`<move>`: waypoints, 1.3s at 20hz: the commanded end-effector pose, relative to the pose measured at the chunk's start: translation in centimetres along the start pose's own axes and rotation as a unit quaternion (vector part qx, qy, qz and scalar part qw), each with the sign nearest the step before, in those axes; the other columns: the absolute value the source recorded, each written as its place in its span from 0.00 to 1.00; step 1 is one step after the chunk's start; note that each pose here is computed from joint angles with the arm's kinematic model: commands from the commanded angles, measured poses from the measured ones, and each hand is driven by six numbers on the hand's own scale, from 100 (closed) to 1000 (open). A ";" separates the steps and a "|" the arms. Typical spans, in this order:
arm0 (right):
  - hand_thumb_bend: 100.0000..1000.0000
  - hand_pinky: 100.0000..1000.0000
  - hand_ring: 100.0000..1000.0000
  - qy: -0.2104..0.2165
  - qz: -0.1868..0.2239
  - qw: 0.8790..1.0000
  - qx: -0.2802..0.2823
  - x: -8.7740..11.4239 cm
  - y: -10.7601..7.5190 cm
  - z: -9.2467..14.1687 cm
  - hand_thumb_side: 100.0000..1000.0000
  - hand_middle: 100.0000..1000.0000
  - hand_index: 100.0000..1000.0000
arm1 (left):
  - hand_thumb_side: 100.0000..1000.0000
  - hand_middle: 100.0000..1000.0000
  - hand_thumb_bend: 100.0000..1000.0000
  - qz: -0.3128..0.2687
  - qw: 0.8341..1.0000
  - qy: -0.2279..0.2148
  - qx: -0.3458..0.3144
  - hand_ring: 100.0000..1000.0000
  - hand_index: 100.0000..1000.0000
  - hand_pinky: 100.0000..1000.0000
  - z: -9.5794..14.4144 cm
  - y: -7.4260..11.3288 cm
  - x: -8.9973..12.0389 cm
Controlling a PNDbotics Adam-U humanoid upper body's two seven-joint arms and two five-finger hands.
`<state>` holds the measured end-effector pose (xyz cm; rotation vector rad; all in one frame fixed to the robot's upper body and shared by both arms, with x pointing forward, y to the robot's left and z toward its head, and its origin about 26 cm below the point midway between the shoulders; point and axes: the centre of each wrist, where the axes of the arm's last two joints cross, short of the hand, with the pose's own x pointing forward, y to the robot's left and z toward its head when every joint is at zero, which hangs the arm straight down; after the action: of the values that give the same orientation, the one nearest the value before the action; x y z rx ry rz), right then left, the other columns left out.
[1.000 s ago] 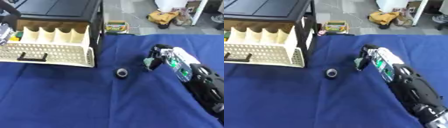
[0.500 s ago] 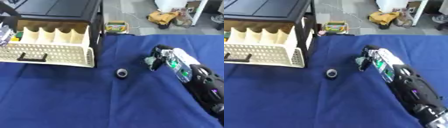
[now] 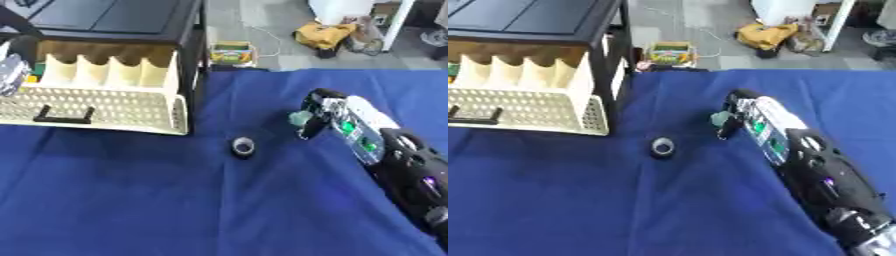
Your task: Pick up objects from table and place into drawer.
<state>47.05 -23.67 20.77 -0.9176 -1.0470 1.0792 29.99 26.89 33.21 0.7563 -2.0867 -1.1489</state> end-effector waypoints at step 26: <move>0.00 0.13 0.41 -0.153 0.007 0.966 -0.208 7.8 -11.8 9.6 0.09 0.39 0.52 | 0.53 0.00 0.00 -0.017 1.000 0.008 -0.006 0.00 0.65 0.00 0.5 0.7 -0.1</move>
<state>42.51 -17.95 33.97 -1.0711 -1.5145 1.0593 30.04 27.21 32.57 0.7481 -2.0562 -1.1515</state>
